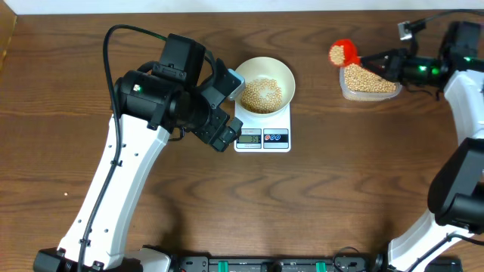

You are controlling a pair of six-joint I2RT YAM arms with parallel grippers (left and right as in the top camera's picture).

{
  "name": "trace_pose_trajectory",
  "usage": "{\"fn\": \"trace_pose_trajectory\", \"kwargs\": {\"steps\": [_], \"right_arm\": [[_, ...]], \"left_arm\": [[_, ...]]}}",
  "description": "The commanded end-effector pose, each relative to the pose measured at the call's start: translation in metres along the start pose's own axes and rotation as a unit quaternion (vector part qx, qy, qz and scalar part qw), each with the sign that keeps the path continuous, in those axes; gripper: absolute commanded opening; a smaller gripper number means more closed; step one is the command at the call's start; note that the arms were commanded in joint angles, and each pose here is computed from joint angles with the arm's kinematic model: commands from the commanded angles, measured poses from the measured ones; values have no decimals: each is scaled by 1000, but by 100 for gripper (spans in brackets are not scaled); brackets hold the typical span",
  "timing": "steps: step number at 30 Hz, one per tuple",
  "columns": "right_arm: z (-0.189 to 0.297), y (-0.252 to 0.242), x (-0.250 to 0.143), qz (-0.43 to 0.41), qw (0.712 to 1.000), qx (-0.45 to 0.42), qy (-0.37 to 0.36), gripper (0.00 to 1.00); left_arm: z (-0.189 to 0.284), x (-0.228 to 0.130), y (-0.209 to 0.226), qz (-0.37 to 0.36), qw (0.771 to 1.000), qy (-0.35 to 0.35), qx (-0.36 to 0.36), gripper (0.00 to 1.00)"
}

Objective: Scoop item into bowl and weigh 50g on scale
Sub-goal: 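Carry the filled scoop over the bowl on the scale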

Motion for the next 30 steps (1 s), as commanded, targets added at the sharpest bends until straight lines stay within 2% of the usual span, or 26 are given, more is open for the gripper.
{"fn": "trace_pose_trajectory", "kwargs": {"steps": [1,16,24,30], "right_arm": [[-21,18,3,-4,999,39,15,1],[-89,69,-17,58,992,81,82,1],[-105,82,-26,84,989,67,100,1],[-105,90,-26,118,986,24,115,1]], "left_arm": [[7,0,-2,1,1000,-11,6,98],[7,0,-2,1,1000,-11,6,98],[7,0,-2,1,1000,-11,6,98],[7,0,-2,1,1000,-11,6,98]]}}
Point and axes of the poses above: each gripper's point midway between its finger pads, its own z axis back along the fingers, its own y axis along the line the jaws close on, x = y × z, the point moved 8 cm from there along z, back along the fingers, and after that the axes turned 7 degrees about z, right-handed, at the moved point
